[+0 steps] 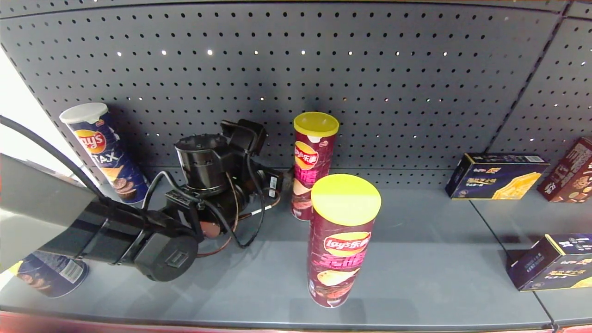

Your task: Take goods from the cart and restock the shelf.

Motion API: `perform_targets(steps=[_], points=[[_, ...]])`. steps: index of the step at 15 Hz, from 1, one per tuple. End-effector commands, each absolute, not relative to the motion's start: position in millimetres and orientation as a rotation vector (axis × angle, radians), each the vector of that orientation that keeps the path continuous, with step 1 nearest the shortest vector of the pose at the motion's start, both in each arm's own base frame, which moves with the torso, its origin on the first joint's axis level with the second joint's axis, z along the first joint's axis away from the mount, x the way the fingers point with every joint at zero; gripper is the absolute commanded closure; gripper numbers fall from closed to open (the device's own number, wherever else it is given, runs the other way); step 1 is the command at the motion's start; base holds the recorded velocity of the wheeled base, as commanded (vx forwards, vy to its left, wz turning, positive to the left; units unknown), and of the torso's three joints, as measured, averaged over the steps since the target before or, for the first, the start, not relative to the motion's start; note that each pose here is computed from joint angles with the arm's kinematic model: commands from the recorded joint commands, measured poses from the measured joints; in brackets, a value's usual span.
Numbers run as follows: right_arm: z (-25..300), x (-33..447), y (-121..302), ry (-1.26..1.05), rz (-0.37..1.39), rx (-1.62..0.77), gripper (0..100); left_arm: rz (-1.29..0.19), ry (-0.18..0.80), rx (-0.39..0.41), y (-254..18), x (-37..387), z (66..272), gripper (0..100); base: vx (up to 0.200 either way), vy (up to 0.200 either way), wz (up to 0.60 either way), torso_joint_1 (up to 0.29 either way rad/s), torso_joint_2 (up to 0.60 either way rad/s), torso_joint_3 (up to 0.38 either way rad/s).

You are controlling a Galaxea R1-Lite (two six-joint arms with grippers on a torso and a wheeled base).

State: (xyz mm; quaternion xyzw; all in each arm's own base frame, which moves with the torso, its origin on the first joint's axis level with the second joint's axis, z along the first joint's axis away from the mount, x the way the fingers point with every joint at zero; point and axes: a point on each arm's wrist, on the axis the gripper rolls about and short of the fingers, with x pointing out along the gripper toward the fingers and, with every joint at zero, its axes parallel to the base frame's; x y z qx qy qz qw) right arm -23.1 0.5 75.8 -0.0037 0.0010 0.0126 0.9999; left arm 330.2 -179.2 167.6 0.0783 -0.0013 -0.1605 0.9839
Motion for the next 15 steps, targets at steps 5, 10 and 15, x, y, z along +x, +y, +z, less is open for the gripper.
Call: perform_targets(steps=[5, 10, 15], points=[[75.7, -23.0, 0.4, 0.003, 0.026, -0.008, 0, -0.3, -0.005, 0.157, -177.1, 344.1, 165.3, 0, 0.0, 0.0, 0.0, 0.0, 0.0, 0.0], [75.7, -23.0, 0.5, 0.003, 0.025, -0.008, 0, -0.286, -0.003, 0.157, -171.1, 344.0, 165.8, 0, 0.0, 0.0, 0.0, 0.0, 0.0, 0.0], [75.7, -23.0, 0.5, 0.003, 0.025, -0.008, 0, -0.282, -0.014, 0.153, -165.5, 334.3, 174.0, 0, 0.0, 0.0, 0.0, 0.0, 0.0, 0.0]])
